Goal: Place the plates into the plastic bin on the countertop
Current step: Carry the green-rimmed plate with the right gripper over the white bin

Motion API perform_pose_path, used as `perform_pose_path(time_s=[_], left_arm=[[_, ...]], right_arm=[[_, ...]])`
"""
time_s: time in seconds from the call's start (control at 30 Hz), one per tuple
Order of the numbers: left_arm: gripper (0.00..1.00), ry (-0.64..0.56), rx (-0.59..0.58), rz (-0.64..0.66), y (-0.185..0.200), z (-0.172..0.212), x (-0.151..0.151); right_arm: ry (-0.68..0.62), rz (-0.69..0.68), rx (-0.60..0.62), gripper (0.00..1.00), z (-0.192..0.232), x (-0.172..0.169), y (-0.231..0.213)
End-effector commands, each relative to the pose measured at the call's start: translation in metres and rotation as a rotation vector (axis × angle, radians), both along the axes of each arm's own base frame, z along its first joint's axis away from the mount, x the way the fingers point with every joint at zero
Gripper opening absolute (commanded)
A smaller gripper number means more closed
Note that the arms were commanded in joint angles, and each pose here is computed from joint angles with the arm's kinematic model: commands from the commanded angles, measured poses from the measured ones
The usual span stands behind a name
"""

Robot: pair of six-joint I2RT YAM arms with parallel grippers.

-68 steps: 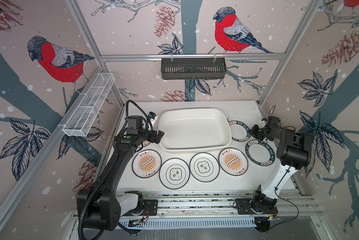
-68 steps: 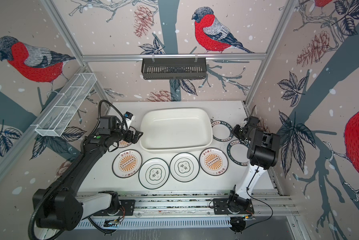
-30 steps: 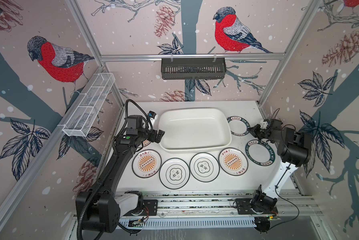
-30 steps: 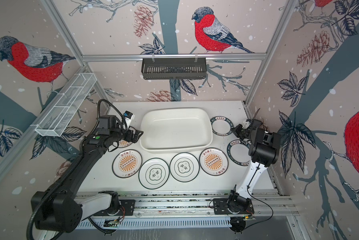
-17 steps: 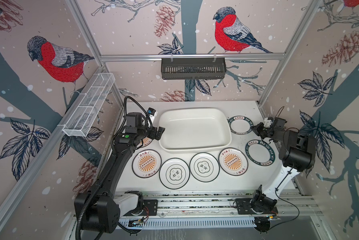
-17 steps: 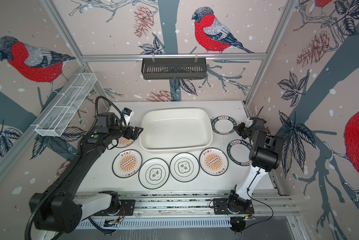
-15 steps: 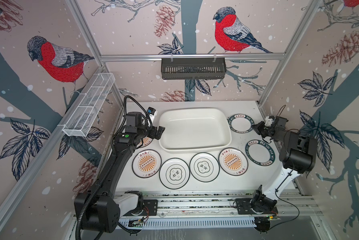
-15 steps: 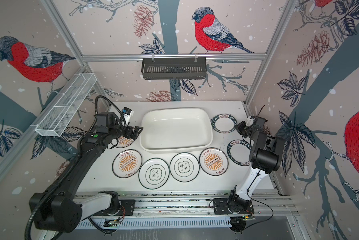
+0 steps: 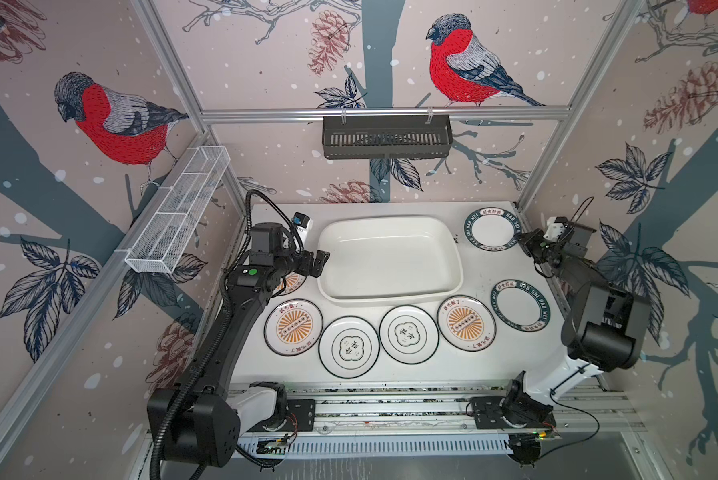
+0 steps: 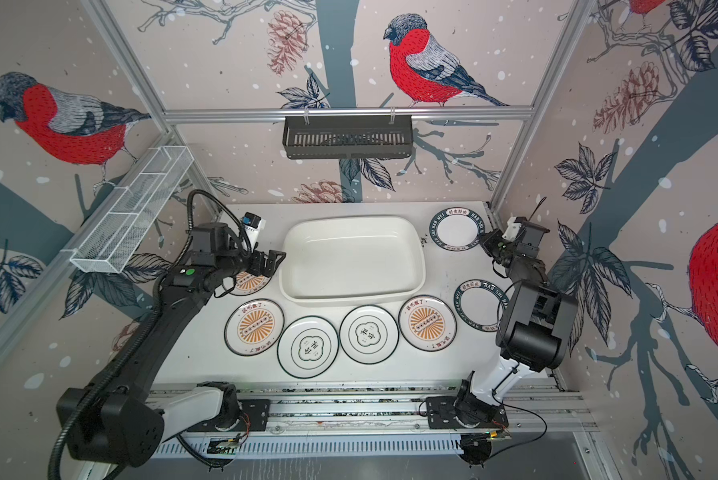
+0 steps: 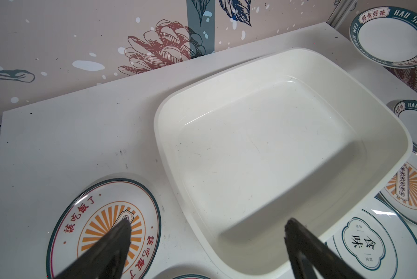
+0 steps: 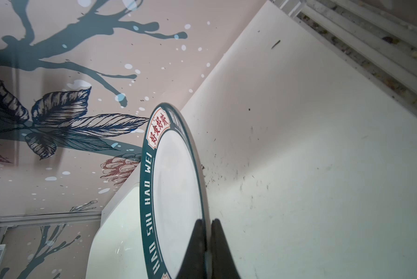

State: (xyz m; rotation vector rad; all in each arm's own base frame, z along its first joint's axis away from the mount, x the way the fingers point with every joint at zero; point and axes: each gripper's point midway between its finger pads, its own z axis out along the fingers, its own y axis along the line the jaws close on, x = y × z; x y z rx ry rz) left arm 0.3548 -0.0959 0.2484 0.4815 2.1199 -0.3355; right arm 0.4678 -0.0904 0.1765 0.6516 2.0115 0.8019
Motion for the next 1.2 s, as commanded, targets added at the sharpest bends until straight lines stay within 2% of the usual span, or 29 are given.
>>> perform_pose_path(time_s=[0.0, 0.23, 0.37, 0.53, 0.7, 0.87, 1.03, 1.17], left_arm=[[0.98, -0.024, -0.007, 0.01, 0.0, 0.008, 0.005], [0.98, -0.021, -0.014, 0.025, 0.001, 0.009, 0.009], [0.98, -0.027, -0.013, 0.035, 0.003, 0.011, 0.01], [0.98, -0.044, 0.0, 0.042, 0.005, 0.017, 0.008], [0.98, -0.052, 0.003, 0.042, 0.006, 0.021, 0.005], [0.98, -0.056, 0.003, 0.043, 0.006, 0.023, 0.004], [0.98, -0.056, -0.004, 0.033, 0.005, 0.024, 0.003], [0.98, -0.054, -0.006, 0.031, 0.004, 0.024, 0.002]], right_arm=[[-0.061, 0.042, 0.006, 0.01, 0.026, 0.001, 0.011], [-0.101, 0.155, -0.029, 0.02, 0.061, -0.002, 0.062], [-0.105, 0.264, -0.055, 0.01, 0.071, 0.0, 0.116], [-0.115, 0.411, -0.03, 0.01, 0.073, -0.006, 0.198], [-0.097, 0.543, -0.022, 0.01, 0.062, -0.016, 0.277], [-0.046, 0.646, 0.001, 0.02, 0.03, -0.022, 0.342], [0.015, 0.733, 0.019, 0.01, -0.007, -0.026, 0.395], [0.056, 0.764, 0.027, 0.01, -0.034, -0.024, 0.42]])
